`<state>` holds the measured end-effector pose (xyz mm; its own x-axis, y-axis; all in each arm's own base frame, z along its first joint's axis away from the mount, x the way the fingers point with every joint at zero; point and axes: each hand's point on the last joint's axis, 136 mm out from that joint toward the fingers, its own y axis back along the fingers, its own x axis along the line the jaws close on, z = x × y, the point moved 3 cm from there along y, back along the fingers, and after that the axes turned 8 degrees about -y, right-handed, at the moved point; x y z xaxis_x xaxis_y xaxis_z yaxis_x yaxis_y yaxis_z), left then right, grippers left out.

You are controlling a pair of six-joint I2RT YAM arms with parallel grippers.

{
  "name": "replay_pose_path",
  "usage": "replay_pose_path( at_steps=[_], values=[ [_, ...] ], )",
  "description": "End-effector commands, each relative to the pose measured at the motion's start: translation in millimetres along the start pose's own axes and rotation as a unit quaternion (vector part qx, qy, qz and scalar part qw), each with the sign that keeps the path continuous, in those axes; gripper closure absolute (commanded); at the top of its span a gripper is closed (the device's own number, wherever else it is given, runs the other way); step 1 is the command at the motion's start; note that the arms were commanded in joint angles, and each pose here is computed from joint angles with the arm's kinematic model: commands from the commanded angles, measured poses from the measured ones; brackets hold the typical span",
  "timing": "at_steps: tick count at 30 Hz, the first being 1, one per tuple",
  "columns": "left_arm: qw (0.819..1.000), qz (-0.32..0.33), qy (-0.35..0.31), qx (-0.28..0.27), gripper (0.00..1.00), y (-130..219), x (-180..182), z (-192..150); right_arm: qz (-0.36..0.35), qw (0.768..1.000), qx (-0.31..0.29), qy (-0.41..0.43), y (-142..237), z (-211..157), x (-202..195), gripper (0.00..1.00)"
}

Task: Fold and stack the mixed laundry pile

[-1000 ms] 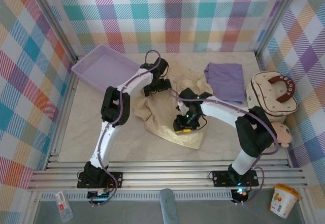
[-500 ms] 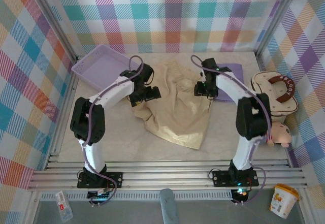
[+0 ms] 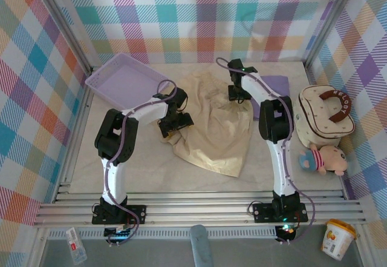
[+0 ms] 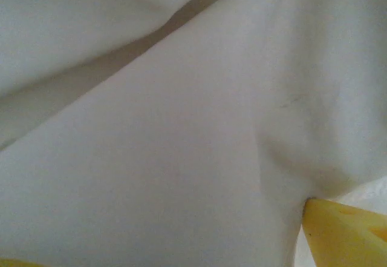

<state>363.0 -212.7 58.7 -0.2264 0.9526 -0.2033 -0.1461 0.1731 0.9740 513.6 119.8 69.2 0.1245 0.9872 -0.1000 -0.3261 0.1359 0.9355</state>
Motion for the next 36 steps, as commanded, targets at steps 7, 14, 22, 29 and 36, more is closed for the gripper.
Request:
replay_pose_path(
  at_steps=[7,14,22,29,36],
  values=[
    [0.998,0.054,-0.036,-0.002,0.07,-15,0,22,0.085,0.995,-0.009,-0.047,99,-14,-7,0.99],
    [0.997,0.058,-0.050,-0.030,0.09,-30,-24,91,0.072,0.990,0.051,-0.107,140,-99,-59,1.00],
    [0.993,-0.013,-0.085,-0.085,0.00,0,-77,148,0.233,0.934,0.126,-0.240,119,-175,-40,1.00],
    [0.989,-0.027,-0.103,-0.101,0.00,97,-60,126,0.291,0.904,0.135,-0.281,104,-166,-19,1.00],
    [0.990,-0.013,-0.117,-0.075,0.02,138,-10,21,0.306,0.896,0.140,-0.289,100,-173,-16,1.00]
  ],
)
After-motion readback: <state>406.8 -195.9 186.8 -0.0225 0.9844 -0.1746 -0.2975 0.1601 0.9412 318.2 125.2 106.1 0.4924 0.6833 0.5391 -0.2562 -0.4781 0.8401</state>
